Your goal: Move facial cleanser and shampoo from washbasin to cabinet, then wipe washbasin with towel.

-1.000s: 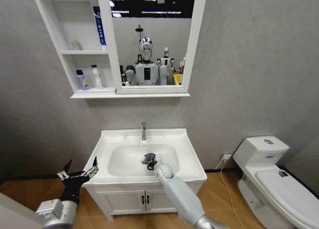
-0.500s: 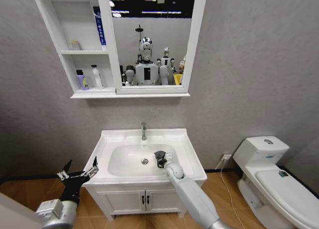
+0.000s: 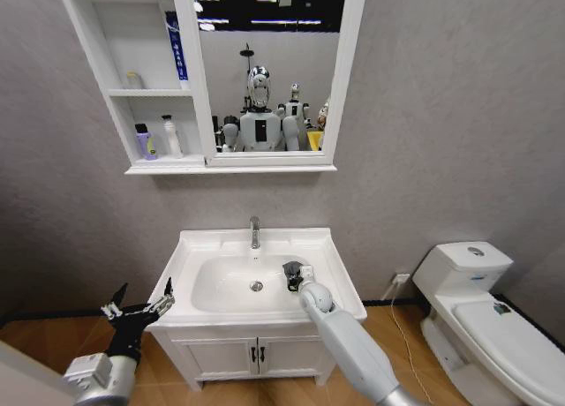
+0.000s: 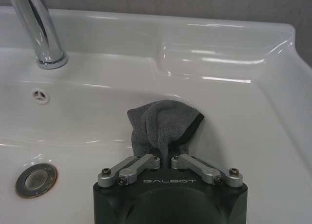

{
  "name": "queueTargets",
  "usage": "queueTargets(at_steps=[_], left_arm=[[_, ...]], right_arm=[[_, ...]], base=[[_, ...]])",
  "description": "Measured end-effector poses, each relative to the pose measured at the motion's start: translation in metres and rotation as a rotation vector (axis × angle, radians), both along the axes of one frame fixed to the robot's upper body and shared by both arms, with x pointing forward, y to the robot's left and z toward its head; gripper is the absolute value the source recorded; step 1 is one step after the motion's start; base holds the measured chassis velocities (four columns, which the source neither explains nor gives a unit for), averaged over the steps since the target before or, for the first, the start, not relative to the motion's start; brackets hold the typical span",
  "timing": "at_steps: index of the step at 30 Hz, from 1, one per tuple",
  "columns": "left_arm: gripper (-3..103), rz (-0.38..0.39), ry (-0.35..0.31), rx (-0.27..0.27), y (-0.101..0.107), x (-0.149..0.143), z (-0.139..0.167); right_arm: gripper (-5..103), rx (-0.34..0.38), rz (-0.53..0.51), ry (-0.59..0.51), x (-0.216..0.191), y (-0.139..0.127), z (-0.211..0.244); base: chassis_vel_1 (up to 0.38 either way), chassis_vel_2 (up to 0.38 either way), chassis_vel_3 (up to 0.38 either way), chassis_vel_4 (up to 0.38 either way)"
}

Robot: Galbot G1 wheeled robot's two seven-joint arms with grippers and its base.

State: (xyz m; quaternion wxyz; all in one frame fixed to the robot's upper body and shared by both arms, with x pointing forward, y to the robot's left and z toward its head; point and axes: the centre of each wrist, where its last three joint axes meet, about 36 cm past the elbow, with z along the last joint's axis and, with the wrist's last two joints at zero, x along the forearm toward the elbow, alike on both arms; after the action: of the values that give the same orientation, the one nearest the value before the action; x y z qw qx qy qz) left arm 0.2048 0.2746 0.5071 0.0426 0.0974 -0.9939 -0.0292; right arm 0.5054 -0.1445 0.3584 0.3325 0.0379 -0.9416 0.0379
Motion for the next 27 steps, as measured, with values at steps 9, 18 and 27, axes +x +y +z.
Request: queueTargets(at_steps=[9,18,27], left_arm=[[100,0.0,0.0,0.0,0.0,0.0,0.0],[100,0.0,0.0,0.0,0.0,0.0,0.0],[100,0.0,0.0,0.0,0.0,0.0,0.0]], right_arm=[[5,0.018,-0.002,-0.185,0.029,-0.041,0.045],[5,0.043,-0.012,-0.225,0.067,-0.075,0.05],[9,0.015,-0.039,-0.151,0.064,-0.073,0.037]], base=[[0.0,0.0,0.0,0.0],[0.0,0.0,0.0,0.0],[0.0,0.0,0.0,0.0]])
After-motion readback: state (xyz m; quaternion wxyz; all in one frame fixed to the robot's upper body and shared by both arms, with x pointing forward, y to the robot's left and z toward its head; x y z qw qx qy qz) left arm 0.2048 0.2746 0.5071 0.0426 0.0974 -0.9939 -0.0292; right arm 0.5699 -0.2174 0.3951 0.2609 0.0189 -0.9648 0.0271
